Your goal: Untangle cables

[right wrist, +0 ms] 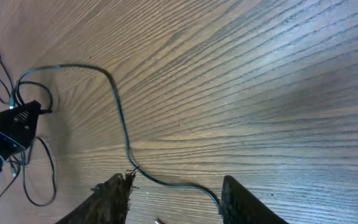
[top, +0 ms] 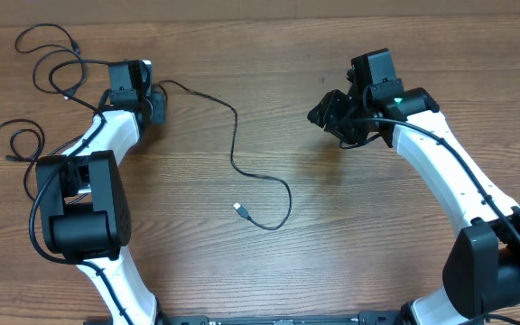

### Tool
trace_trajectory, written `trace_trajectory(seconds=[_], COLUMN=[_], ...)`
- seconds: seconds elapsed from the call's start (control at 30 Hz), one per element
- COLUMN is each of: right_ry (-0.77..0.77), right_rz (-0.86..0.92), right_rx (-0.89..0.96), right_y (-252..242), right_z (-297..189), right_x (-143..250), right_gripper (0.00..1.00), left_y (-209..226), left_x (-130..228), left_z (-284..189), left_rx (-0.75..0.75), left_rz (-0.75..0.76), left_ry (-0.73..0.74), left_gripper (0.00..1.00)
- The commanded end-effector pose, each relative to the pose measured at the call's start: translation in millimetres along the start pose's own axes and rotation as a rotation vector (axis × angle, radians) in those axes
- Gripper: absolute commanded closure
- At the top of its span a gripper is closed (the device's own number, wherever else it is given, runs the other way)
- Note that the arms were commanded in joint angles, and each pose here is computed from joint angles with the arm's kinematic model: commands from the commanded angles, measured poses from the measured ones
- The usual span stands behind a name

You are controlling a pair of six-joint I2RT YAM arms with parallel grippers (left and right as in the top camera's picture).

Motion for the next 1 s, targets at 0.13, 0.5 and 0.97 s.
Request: trace_trajectory(seconds=[0.13,0.5,0.97], right_ry=[-0.032,0.007,0.107], right_rz=[-0.017,-0.260,-0.329], right_rx=[0.020,-0.313,-0.614], right_y=[0,39,68], right_z=[0,-5,-21], right_x=[-3,-4,6], right_gripper=[0.54,0.34,0.32], left_y=[-21,-87,-121], left_x=[-23,-39,-9], left_z=[-47,-207,-258], left_rx=[0.189,0.776,0.893], left_rz=[0.006,0.244,0.324], left_ry=[0.027,-0.083,0.001], left_gripper=[0.96,0.96,0.96])
Point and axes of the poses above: each gripper's point midway between its finger pads, its own z axis out along the fingers, its own y axis along the line the jaws close on, x = y × z, the point moved 7 cm from there along -z, back along the fingers, and after that the axes turned 7 degrees about -z, right-handed, at the moved point
